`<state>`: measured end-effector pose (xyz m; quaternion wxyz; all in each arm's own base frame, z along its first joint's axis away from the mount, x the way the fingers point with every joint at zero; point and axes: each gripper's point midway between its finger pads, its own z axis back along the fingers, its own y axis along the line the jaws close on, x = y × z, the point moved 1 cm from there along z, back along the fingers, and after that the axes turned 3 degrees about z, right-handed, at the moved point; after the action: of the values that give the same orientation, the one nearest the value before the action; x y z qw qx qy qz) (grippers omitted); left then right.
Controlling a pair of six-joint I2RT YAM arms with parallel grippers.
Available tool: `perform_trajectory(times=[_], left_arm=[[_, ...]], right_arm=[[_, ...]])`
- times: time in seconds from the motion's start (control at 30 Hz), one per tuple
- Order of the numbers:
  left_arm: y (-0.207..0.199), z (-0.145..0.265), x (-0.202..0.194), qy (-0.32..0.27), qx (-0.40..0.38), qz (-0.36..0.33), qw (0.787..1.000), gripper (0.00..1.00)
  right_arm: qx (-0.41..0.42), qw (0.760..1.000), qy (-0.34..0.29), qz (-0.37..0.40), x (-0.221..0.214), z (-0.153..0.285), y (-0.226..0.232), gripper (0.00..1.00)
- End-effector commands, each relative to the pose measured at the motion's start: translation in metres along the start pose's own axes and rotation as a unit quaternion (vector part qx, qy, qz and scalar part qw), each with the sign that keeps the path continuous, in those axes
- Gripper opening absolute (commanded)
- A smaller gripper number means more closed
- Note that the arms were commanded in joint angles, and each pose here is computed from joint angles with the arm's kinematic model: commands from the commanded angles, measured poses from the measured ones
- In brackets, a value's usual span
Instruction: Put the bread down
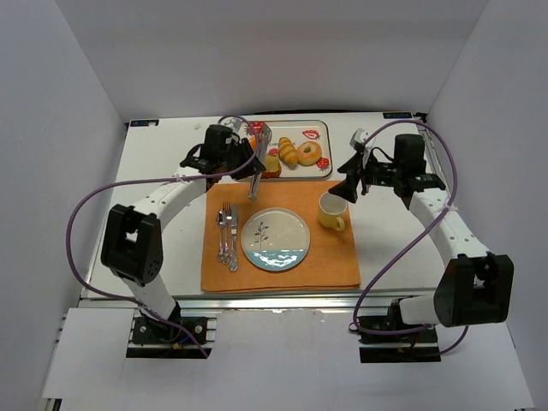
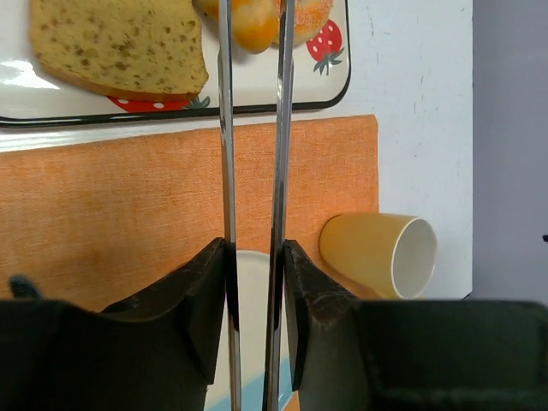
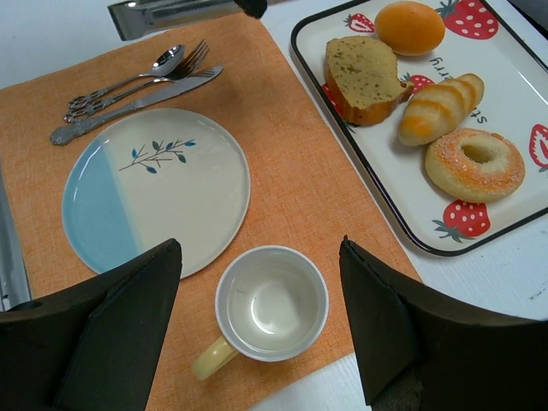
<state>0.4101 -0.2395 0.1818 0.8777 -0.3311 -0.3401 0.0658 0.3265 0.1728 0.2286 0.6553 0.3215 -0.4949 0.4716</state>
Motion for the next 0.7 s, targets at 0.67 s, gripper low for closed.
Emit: perform_trajectory(times=[0.67], left_arm=[[-0.012,-0.033,0.012,0.021,0.016,0.040,0.999,0.53]], right_arm=[[-0.014,1.000,-0.019,0.008,0.004,0.012,-0.002,0.79]])
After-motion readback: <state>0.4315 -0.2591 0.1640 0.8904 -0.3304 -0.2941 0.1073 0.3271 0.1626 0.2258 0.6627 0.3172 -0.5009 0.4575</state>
